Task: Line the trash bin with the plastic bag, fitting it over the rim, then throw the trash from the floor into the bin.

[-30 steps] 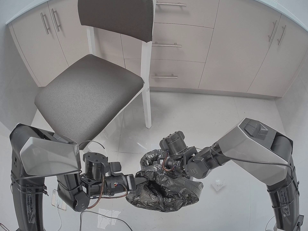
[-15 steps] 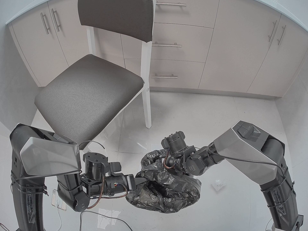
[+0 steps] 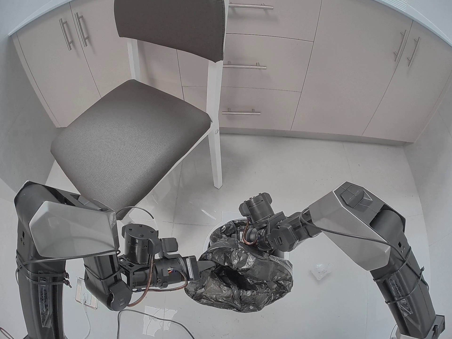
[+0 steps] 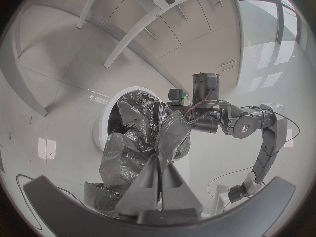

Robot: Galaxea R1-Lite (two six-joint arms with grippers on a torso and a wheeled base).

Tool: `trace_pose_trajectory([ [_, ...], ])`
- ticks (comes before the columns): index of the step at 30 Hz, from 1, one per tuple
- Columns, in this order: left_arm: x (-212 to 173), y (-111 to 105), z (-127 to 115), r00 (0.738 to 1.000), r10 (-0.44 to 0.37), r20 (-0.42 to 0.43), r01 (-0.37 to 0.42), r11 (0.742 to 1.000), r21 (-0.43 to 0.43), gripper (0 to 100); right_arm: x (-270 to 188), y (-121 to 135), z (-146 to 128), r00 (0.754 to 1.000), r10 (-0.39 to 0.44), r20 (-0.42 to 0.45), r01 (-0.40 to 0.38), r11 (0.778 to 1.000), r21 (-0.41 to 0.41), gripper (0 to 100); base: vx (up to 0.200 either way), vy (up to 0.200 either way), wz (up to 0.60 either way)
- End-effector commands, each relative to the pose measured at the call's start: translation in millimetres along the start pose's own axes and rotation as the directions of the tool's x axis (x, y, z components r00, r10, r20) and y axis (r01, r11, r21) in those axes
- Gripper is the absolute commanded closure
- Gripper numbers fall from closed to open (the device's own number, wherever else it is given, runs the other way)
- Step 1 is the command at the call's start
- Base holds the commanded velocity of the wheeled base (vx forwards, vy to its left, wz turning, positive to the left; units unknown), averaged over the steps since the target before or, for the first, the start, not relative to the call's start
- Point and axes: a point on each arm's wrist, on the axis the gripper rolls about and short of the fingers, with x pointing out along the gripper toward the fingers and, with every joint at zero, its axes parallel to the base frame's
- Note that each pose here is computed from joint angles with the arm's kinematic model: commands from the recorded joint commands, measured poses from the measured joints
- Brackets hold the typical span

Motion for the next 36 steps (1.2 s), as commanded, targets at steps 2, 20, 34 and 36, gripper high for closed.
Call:
trace_pose_trajectory([
  [2,0.1,-0.2,0.2,1.000,-0.001,0.001,0.001,1.000,0.000,100,-1.6,-0.9,-0.3,1.000,-0.005,-0.008,0.005,1.000,0.004,0,0.000,0.000,0.00],
  [20,0.1,-0.2,0.2,1.000,-0.001,0.001,0.001,1.000,-0.003,100,-157.5,-10.4,48.6,0.988,0.154,-0.022,-0.150,0.979,0.135,0,0.000,0.000,0.00],
  [34,0.0,0.1,0.8,1.000,-0.001,0.003,0.001,1.000,-0.004,100,-128.1,-21.4,8.9,0.996,0.075,0.045,-0.067,0.985,-0.161,0,0.000,0.000,0.00],
  [36,0.0,0.1,0.8,1.000,-0.001,0.003,0.001,1.000,-0.004,100,-107.5,-15.8,11.0,0.989,0.083,0.124,-0.070,0.992,-0.104,0,0.000,0.000,0.00],
])
